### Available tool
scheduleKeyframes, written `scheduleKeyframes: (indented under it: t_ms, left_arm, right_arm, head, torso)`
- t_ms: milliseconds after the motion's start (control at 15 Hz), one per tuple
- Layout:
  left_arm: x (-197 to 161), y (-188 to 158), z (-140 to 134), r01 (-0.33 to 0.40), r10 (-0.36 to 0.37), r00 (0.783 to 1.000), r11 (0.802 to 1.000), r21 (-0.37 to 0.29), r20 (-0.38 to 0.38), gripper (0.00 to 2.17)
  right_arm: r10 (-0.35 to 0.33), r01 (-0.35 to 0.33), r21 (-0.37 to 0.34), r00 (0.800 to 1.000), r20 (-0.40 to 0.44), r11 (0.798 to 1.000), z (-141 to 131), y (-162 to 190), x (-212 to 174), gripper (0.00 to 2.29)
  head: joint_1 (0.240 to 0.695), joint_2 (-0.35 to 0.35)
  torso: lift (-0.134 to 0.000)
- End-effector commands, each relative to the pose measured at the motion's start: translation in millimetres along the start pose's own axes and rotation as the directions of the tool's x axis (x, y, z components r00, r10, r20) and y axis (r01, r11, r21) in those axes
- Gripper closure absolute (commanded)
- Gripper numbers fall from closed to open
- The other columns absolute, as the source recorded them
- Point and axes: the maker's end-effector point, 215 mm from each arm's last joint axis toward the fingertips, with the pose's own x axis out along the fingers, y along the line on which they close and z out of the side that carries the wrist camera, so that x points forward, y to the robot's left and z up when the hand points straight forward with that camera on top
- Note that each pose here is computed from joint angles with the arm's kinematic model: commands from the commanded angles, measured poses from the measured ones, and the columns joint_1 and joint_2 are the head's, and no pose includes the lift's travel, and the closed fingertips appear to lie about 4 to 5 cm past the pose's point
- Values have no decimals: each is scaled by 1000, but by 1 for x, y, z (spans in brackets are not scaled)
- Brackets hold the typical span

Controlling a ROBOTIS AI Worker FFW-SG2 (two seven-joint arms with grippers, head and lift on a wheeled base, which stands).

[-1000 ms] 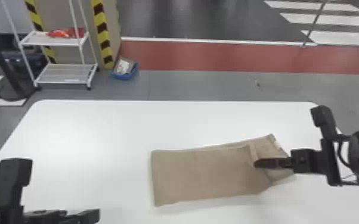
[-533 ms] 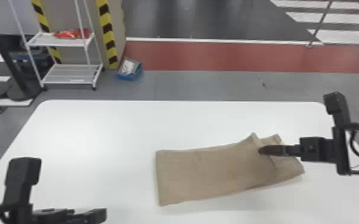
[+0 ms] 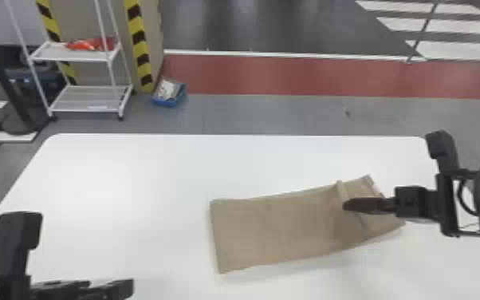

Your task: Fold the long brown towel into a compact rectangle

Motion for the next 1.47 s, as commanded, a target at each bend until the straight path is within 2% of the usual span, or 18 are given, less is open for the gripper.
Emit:
scheduleKeyframes:
  t_ms: [0, 133, 333, 533, 733, 800, 933, 1067, 1200, 1267, 1333, 1400]
  left_arm:
    - [-2, -3, 4, 7, -7, 1000, 1000, 1, 10, 83]
    - [-2, -6, 6, 19, -19, 1000, 1000, 2, 17, 83]
    - [3, -14, 5, 34, -34, 999, 999, 10, 16, 83]
    - [2, -15, 5, 34, -34, 999, 999, 13, 15, 83]
    - [0, -8, 2, 22, -23, 1000, 1000, 5, 12, 83]
    - [0, -7, 1, 23, -23, 1000, 1000, 3, 11, 83]
    - [3, -9, 0, 28, -28, 1000, 1000, 5, 7, 83]
    - [4, -12, -1, 31, -31, 999, 999, 6, 5, 83]
    - [4, -10, 0, 28, -28, 1000, 1000, 6, 6, 83]
    - [3, -9, 0, 24, -24, 1000, 1000, 5, 8, 83]
    - [2, -7, 0, 20, -20, 1000, 1000, 4, 9, 83]
    - [1, -5, 0, 18, -18, 1000, 1000, 2, 9, 83]
  right_arm:
    - [31, -30, -4, 994, 102, 1000, 34, 6, -28, 1264]
    - [9, -10, 7, 992, 123, 1000, 39, -6, -41, 1264]
    - [-23, 23, 58, 1000, -2, 998, -1, -24, -6, 1264]
    - [-16, 15, 40, 1000, 16, 999, 13, -26, 2, 1264]
    - [5, -14, 62, 990, 138, 998, 53, -26, -43, 1264]
    - [-10, 0, 69, 990, 140, 998, 54, -34, -50, 1264]
    - [-41, 33, 79, 995, 96, 996, 38, -53, -32, 1264]
    - [-67, 64, 39, 995, 76, 997, 35, -65, -14, 1264]
    - [-62, 59, 33, 995, 80, 998, 38, -62, -11, 1264]
    - [-40, 36, 37, 993, 113, 999, 50, -54, -21, 1264]
    - [-29, 17, 77, 985, 170, 997, 65, -57, -48, 1264]
    - [-47, 28, 104, 982, 182, 994, 69, -67, -65, 1264]
  head:
    - [695, -55]
    - [695, -69]
    - [695, -103]
    - [695, -106]
    - [695, -104]
    - [695, -107]
    - [695, -130]
    - [695, -152]
    - [695, -156]
    - [695, -154]
    - [695, -151]
    - [695, -149]
  torso:
    - [-124]
    - [-124]
    - [-124]
    - [-124]
    - [-124]
    - [-124]
    - [-124]
    - [-124]
    - [-124]
    - [-124]
    - [-124]
    - [-124]
